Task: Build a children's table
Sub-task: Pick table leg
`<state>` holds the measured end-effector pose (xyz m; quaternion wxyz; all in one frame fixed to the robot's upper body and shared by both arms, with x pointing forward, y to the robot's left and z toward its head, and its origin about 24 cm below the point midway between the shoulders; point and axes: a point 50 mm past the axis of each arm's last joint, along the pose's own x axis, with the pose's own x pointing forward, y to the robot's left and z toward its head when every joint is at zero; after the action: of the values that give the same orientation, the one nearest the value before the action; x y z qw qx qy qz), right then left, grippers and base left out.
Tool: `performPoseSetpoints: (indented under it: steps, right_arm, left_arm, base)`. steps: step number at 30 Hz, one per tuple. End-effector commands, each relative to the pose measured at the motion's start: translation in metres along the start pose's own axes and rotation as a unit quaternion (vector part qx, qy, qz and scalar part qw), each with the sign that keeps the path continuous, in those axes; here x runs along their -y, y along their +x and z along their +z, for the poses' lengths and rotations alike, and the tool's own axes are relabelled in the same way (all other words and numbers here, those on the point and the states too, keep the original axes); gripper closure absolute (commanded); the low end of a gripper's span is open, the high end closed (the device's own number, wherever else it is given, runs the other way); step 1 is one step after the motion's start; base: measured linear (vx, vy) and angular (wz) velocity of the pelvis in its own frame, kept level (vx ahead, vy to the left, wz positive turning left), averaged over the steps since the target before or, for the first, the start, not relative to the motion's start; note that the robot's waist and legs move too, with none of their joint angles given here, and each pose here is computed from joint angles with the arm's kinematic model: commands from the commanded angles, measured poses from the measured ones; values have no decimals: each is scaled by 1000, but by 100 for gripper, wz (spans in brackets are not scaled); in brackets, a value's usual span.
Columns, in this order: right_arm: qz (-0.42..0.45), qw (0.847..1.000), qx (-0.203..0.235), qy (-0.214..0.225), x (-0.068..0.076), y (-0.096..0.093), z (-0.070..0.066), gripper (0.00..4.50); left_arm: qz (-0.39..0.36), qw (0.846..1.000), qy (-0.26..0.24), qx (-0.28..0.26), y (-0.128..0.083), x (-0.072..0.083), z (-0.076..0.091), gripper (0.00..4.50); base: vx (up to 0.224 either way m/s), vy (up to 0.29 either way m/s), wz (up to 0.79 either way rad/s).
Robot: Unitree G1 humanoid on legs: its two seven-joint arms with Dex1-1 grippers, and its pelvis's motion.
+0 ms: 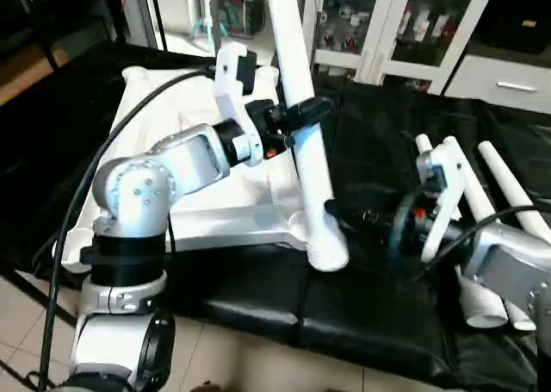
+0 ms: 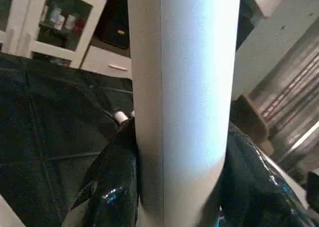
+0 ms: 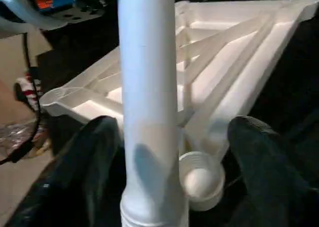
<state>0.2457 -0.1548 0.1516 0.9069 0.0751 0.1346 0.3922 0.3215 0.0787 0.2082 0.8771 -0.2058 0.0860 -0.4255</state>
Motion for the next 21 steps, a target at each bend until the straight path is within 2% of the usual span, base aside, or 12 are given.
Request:
performPoseSetpoints:
  steps: [1,13,21]
  right_arm:
    - [-12,1000,7,-16,1,3,5,30]
    - [-36,999,-8,-26,5,18,-7,25]
    - [-9,1000,-20,-21,2,23,-11,25]
  left_arm:
    - [-14,998,54,18,4,15,17,271]
    - [-23,993,113,12,11,22,16,271]
    - [-52,988,148,-4,15,31,9,271]
  base:
    - [0,0,0]
    - [0,0,0]
    - [0,0,0]
